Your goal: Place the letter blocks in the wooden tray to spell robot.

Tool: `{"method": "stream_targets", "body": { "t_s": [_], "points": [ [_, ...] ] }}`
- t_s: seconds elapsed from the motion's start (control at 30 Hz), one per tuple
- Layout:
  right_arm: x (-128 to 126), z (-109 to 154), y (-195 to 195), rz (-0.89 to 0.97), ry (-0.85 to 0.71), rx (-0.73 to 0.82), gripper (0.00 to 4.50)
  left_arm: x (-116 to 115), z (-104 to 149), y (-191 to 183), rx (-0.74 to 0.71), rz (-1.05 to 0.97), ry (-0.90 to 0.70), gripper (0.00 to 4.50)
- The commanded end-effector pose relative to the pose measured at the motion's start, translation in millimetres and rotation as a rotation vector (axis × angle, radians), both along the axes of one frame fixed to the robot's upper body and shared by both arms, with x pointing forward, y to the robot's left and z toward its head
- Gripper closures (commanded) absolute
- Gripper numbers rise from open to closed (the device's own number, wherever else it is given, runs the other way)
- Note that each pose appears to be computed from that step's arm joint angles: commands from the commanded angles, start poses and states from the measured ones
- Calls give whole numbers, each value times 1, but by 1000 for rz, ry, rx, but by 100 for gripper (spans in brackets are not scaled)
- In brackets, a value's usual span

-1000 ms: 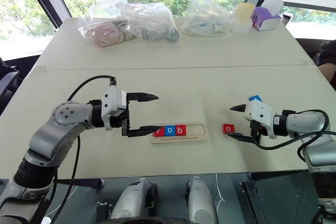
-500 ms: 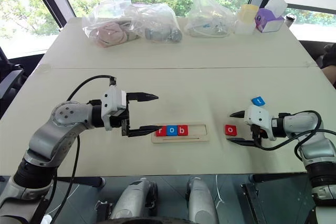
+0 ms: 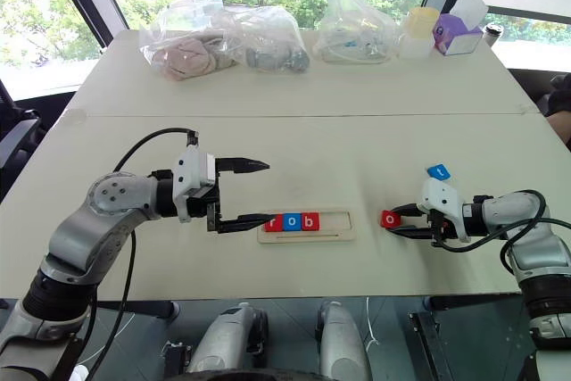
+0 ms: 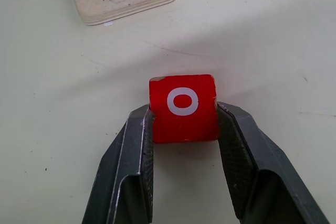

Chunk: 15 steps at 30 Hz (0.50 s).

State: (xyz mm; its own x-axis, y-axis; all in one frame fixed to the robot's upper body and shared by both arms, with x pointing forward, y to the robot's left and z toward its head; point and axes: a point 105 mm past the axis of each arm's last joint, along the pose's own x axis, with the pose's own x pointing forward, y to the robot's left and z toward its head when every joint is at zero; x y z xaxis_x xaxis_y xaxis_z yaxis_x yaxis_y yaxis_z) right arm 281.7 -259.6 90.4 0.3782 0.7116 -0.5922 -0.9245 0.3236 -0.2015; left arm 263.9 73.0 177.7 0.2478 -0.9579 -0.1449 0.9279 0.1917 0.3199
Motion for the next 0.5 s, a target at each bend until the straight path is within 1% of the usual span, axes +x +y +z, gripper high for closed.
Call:
{"method": "stream_targets", "body": {
  "t_s": [0.03, 0.17, 0.3, 0.37, 0.43, 0.5],
  "points": [
    [4, 11, -1, -9, -22, 16, 336, -4, 13, -1, -17, -19, -52, 0],
    [1, 24, 7, 21, -17, 33, 336, -5, 11, 0, -15, -17, -51, 0],
    [-2, 47, 37, 106, -42, 65, 336, -6, 10, 0, -14, -17, -48, 0],
    [-4, 55, 54, 146, -52, 75, 336, -6, 10, 0, -15, -18, -47, 0],
    [-4, 56, 68, 177, -52, 67, 336, -5, 9, 0, -16, -19, -46, 0],
    [-5, 52, 79, 207, -48, 45, 336, -5, 9, -1, -17, -20, -47, 0]
  ]
}}
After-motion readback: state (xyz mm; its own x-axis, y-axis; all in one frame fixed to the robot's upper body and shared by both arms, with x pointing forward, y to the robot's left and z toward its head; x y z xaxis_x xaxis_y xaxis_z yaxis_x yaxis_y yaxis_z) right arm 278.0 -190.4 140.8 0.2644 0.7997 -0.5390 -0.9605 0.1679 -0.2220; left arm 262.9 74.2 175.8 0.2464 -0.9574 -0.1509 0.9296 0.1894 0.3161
